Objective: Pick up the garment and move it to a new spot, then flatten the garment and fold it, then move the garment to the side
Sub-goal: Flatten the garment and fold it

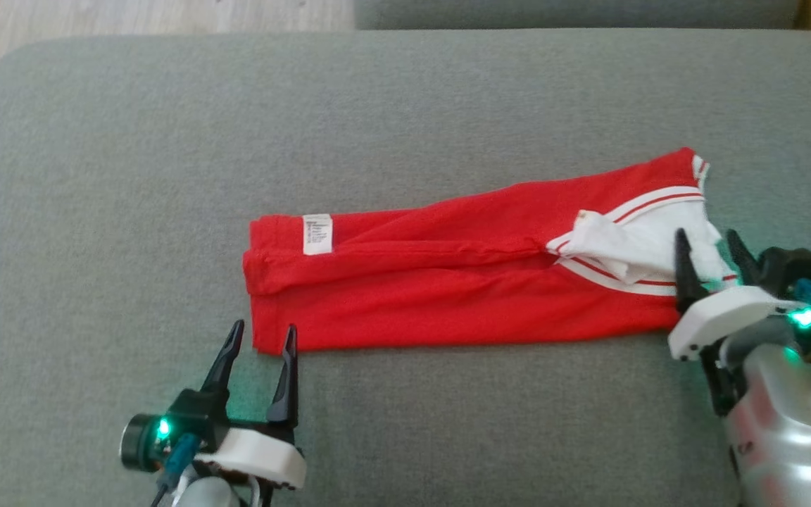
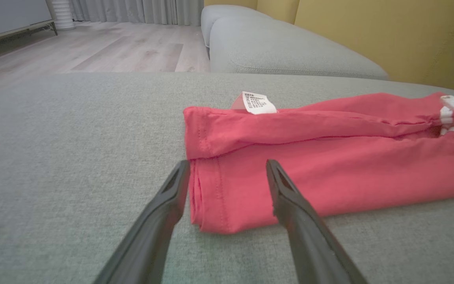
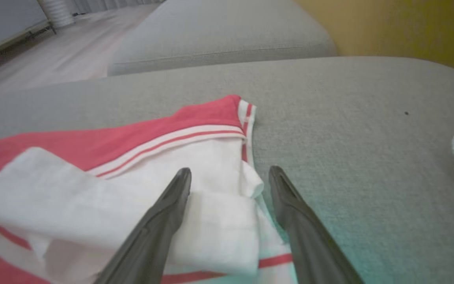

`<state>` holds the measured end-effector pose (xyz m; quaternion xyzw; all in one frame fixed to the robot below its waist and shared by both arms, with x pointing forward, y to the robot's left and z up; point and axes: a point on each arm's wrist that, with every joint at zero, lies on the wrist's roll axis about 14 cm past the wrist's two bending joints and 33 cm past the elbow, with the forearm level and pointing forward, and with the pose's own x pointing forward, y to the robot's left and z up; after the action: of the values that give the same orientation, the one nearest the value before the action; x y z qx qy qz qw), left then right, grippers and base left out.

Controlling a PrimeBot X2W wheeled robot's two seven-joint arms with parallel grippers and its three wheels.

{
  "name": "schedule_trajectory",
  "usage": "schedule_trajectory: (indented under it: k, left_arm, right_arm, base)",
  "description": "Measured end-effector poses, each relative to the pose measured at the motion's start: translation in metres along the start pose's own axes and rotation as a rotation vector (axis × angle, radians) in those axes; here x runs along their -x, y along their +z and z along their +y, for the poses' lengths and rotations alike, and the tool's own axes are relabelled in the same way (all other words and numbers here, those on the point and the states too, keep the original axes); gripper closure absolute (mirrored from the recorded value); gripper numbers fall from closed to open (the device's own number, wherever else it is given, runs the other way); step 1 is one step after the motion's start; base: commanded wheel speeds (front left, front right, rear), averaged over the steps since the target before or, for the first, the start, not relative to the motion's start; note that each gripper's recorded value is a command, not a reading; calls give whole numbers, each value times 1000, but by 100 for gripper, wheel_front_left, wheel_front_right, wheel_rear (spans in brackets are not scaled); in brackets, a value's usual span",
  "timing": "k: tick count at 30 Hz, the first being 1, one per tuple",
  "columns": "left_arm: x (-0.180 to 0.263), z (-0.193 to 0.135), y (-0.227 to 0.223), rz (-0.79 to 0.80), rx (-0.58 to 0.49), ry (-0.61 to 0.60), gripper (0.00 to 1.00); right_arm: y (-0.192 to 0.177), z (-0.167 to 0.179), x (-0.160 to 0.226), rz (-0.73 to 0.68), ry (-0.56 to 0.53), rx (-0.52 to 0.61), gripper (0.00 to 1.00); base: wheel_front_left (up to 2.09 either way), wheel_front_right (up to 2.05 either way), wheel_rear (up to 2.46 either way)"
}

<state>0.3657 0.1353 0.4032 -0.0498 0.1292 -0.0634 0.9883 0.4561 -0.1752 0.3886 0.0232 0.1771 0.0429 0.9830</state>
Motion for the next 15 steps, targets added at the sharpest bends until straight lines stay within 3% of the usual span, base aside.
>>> schedule_trajectory:
  k: [8,9,10,11,15]
  left_arm:
    - [3,1,-17,54,13,9,0]
    - [3,1,-18,57,16,10,0]
    - [3,2,-19,59,18,13,0]
    - [3,1,-19,61,18,13,0]
    - [1,-2,-18,58,15,4,0]
  right_arm:
    - [-31,-6,-10,127,-31,-23,0]
    - [-31,-6,-11,132,-33,-34,15]
    - [-31,-6,-12,134,-39,-51,94]
    - [-31,-7,-12,135,-43,-63,100]
    - [-28,-13,-8,128,-65,-100,100]
  base:
    - [0,0,0]
    - [0,0,0]
    - [0,0,0]
    - [0,0,0]
    - [0,0,0]
